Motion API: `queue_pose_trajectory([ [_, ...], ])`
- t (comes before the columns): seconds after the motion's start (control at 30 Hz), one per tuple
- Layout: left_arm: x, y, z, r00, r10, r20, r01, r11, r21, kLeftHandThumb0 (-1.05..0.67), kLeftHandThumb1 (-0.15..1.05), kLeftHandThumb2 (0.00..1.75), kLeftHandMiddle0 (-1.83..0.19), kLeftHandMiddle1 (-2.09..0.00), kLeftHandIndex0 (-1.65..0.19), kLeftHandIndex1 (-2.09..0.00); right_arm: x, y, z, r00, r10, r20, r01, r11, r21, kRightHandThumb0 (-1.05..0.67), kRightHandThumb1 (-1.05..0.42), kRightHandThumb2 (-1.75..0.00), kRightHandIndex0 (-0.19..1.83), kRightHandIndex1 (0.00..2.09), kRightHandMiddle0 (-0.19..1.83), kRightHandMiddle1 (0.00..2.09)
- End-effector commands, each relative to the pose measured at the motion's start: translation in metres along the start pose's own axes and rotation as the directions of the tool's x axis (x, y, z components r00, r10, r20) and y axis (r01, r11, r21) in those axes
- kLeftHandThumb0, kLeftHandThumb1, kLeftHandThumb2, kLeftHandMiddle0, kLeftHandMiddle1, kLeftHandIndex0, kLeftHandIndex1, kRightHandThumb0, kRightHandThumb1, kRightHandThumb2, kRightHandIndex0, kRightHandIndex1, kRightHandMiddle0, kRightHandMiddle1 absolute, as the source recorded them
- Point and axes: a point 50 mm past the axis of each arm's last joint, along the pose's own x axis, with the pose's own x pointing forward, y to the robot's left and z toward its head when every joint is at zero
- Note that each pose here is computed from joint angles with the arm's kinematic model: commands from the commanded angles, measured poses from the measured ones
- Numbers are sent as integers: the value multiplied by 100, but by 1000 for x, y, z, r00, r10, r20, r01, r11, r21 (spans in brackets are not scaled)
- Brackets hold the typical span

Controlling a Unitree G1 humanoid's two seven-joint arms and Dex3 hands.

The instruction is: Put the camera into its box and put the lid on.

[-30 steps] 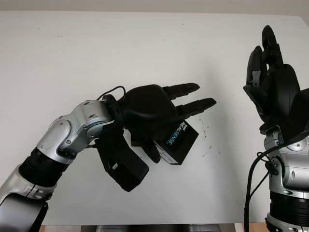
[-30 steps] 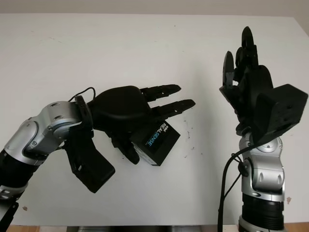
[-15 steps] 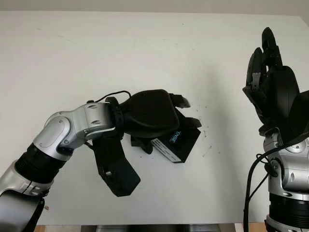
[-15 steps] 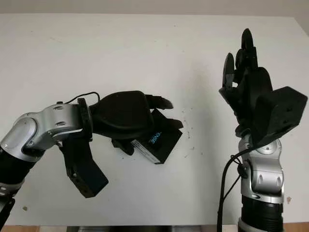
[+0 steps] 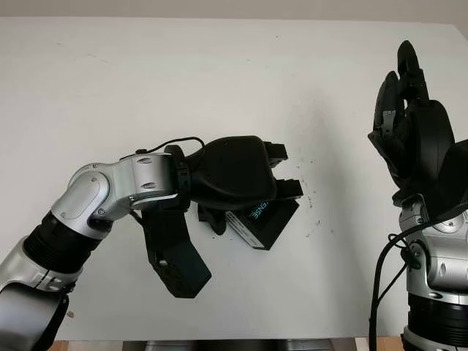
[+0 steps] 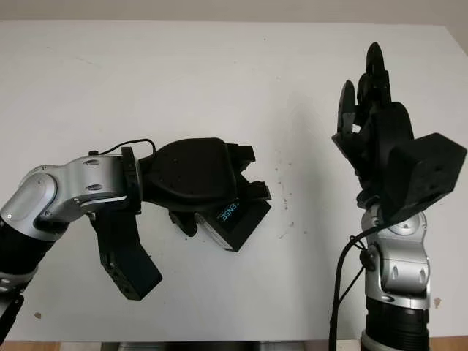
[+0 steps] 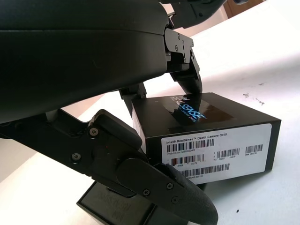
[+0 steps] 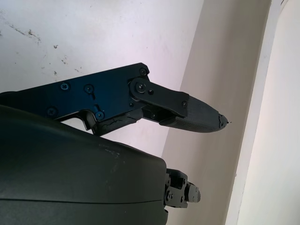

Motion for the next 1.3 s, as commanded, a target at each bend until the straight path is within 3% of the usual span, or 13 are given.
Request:
queue_pose_trajectory([
  [0.0,-1,-1,2,999,22,-27,-24,997,-73,-11,105,15,-26,-173,-17,-163,-3,0,3,1000,-2,25,2,1000,5,-60,-105,-71,-14,5,-12,6],
  [0.07,-2,-1,-2,993,56,-101,-79,968,-238,-19,105,19,-28,-196,-17,-173,-2,1,3,1000,-2,24,1,1000,6,-61,-105,-70,-15,5,-13,6],
  [0.1,-3,-1,-3,990,65,-128,-102,947,-305,-26,105,22,-33,-204,-11,-194,-2,1,2,1000,-2,22,1,1000,8,-61,-105,-70,-15,5,-14,5],
  [0.17,-7,0,-8,983,73,-171,-141,892,-428,-31,105,26,-37,-208,-7,-206,-2,2,2,1000,-1,16,1,1000,6,-61,-105,-71,-15,4,-14,5],
  [0.3,-17,4,-19,967,94,-236,-214,804,-555,-37,105,37,-46,-209,-14,-209,-1,3,1,1000,-1,10,1,1000,4,-61,-105,-71,-15,5,-13,6],
  [0.43,-29,9,-28,955,70,-289,-241,752,-613,-39,105,41,-28,-205,-1,-187,0,3,0,1000,11,16,-11,1000,0,-60,-105,-73,-15,5,-13,6],
  [0.57,-42,11,-35,933,65,-353,-289,721,-630,-38,105,36,-28,-201,-4,-181,2,4,1,1000,11,11,-11,1000,7,-60,-105,-72,-15,5,-12,6],
  [0.77,-58,5,-38,898,37,-438,-335,703,-627,-37,105,29,-24,-164,-13,-145,3,5,1,1000,23,9,-23,1000,10,-60,-105,-72,-15,5,-13,6],
  [0.87,-67,0,-40,878,27,-479,-346,727,-593,-38,105,28,-25,-157,-16,-140,4,6,1,999,38,16,-38,999,6,-60,-105,-73,-16,4,-15,5],
  [1.0,-77,-8,-39,843,46,-536,-386,745,-544,-39,105,29,-20,-175,-13,-147,5,8,1,999,37,13,-37,999,16,-59,-105,-74,-17,4,-15,5],
  [1.27,-87,-30,-29,763,78,-641,-474,742,-474,-42,105,28,-11,-176,-7,-140,8,14,0,997,79,0,-79,997,6,-63,-105,-73,-19,3,-17,4],
])
